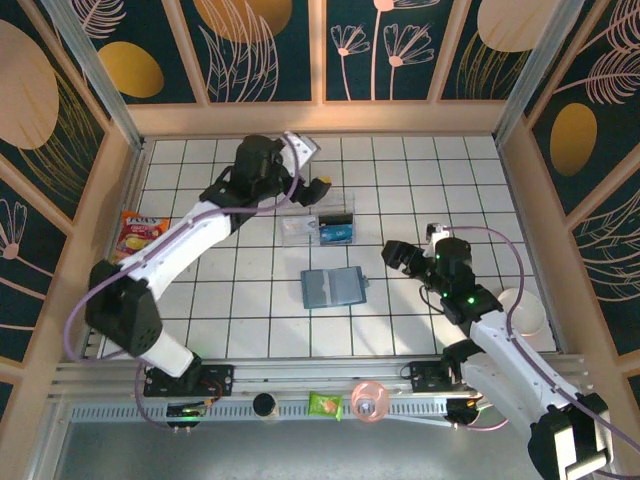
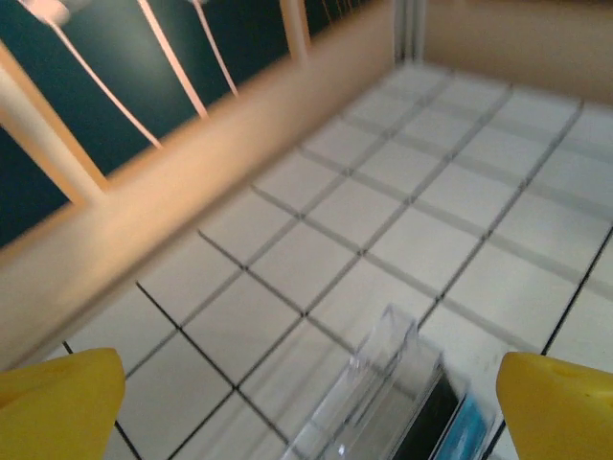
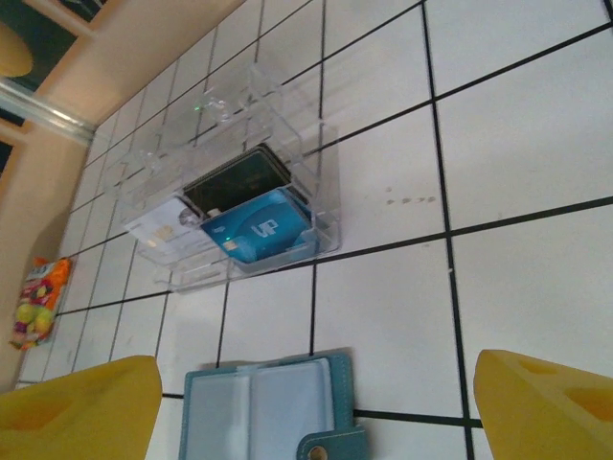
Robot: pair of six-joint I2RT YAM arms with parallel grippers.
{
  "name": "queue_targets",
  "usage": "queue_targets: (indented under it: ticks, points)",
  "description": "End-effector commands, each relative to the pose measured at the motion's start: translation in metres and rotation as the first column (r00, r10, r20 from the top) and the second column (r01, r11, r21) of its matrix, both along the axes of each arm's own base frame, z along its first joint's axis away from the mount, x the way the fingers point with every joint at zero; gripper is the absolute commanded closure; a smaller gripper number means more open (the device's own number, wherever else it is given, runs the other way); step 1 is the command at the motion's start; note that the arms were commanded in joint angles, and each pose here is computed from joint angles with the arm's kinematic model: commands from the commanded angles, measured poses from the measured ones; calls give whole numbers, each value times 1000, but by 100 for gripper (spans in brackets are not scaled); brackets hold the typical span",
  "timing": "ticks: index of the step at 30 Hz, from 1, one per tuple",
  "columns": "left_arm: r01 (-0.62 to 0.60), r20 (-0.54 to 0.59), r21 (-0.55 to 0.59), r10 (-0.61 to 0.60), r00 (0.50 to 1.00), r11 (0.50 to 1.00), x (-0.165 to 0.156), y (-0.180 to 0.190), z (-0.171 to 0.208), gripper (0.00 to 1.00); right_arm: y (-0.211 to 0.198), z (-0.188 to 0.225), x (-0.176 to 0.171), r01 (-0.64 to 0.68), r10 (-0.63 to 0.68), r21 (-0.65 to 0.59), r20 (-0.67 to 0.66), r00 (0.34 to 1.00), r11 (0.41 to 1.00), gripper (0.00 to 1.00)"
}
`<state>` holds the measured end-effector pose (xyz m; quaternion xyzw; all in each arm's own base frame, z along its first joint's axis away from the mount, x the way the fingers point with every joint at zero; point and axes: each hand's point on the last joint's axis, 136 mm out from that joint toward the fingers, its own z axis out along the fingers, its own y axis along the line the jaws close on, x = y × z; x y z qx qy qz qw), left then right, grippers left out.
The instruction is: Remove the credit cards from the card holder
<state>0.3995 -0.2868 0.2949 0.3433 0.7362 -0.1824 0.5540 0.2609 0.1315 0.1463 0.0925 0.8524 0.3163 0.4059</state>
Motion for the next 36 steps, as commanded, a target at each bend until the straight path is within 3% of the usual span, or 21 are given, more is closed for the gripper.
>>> queue_targets:
  ticks: [1,5,7,8,12,14,16,19,23,25,31,36]
  points:
    - [-159,25,-232,169,985,960,2,22,27,1,-13,18,15,102,-102,-7,38,994,995,15]
    - [-364,4,-333,387,922,870,-8,87,22,1,-23,20,19,179,-178,-16,37,983,984,14]
    - [-471,-23,-369,499,866,801,-11,124,15,1,-26,23,21,202,-201,-11,48,978,979,14]
    - [-554,-43,-385,586,809,738,-12,150,8,1,-26,25,21,205,-205,-6,57,977,979,2]
    - [-729,-96,-432,777,623,531,-20,232,-19,1,-25,33,23,204,-204,9,86,975,979,1]
    - [-817,-106,-403,866,489,413,-24,271,-36,1,-23,34,24,200,-200,8,93,975,980,1]
    - [-877,-96,-338,914,393,342,-25,300,-56,1,-21,33,24,193,-193,9,88,977,981,1]
    - [-926,-84,-251,947,310,281,-22,329,-86,1,-21,27,25,196,-195,-1,60,979,981,1]
    - [-946,-45,-197,962,269,256,-14,347,-122,1,-21,20,26,194,-193,-47,19,981,980,1]
    - [-946,-17,-180,961,275,268,-10,348,-134,1,-21,16,26,191,-191,-66,0,982,979,1]
    - [-912,12,-226,937,348,342,-14,339,-147,1,-23,13,27,196,-198,-88,-12,980,977,1]
    - [-883,32,-271,920,391,384,-23,333,-152,1,-24,28,38,221,-216,-58,83,973,974,2]
